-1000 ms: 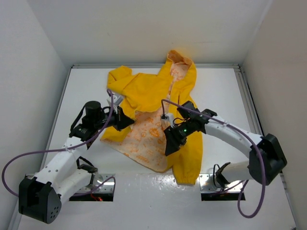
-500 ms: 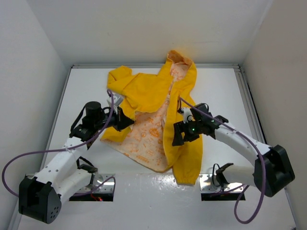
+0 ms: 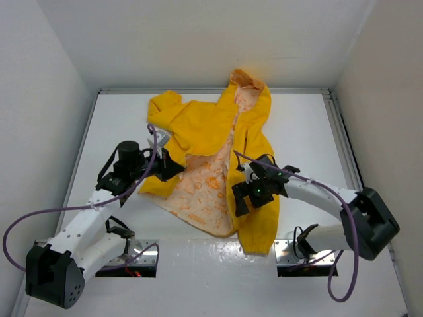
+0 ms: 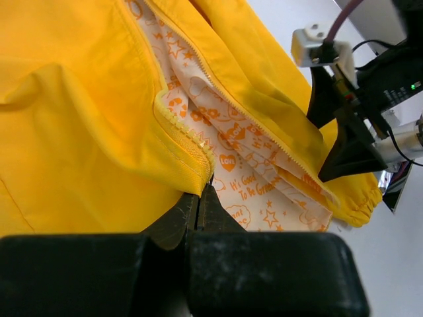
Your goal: Zip up the jacket
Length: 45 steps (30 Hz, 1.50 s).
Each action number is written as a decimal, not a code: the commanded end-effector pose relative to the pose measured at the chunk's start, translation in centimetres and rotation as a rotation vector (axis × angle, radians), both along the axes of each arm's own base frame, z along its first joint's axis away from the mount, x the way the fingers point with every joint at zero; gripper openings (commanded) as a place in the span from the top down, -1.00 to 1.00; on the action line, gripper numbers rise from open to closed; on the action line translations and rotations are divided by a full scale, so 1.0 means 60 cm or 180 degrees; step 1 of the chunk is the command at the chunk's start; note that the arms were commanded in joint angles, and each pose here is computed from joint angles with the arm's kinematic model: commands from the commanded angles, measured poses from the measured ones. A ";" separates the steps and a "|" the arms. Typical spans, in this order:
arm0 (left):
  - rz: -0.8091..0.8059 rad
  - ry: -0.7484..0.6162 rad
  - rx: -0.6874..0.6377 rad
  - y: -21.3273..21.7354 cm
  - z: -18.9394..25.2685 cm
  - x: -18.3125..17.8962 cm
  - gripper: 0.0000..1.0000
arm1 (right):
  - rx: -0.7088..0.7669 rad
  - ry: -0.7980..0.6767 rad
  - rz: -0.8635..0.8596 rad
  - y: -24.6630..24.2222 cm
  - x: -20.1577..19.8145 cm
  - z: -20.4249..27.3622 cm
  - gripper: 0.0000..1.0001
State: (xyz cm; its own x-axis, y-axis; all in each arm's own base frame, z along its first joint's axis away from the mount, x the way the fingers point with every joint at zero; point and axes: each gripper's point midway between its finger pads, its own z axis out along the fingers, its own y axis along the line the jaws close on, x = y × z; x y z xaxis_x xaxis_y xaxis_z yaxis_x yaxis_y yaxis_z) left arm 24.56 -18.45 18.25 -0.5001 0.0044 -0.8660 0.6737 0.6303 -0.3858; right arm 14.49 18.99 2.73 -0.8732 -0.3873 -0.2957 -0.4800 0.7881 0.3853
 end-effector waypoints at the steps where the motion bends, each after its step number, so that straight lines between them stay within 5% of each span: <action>1: -0.0007 -0.0211 -0.0046 -0.003 0.020 0.002 1.00 | 0.0060 0.0073 -0.0096 0.019 0.007 -0.004 -0.88; 16: 0.0069 -0.0129 -0.0066 0.005 0.005 0.001 1.00 | 0.0313 0.0153 -0.0024 0.090 0.008 -0.008 -0.76; 19: 0.0069 -0.0129 -0.0066 0.005 0.001 0.001 1.00 | 0.0366 0.0156 0.0051 0.102 0.007 -0.003 -0.47; 23: 0.0069 -0.0128 -0.0066 0.006 -0.001 -0.002 1.00 | 0.0377 0.0139 0.0086 0.102 0.005 -0.006 0.50; 27: 0.0069 -0.0156 -0.0074 0.006 0.001 -0.001 1.00 | 0.0310 0.0105 -0.0041 0.077 0.014 -0.012 1.00; 37: 0.0077 -0.0162 -0.0098 0.005 0.005 0.001 1.00 | -0.0324 -0.0357 -0.0582 -0.132 0.097 -0.032 1.00; 45: 0.0057 -0.0201 -0.0137 -0.003 0.011 0.010 1.00 | -0.0178 -0.0891 -0.1041 -0.212 0.182 0.023 1.00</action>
State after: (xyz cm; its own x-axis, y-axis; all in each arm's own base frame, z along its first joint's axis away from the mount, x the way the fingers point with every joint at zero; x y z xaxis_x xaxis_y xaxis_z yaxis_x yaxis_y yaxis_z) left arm 24.44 -18.28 17.45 -0.4951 -0.0218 -0.8686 0.6626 0.6372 -0.3936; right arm 22.39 7.04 1.56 -0.9131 -0.0941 -0.3967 -0.2149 0.9380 0.2721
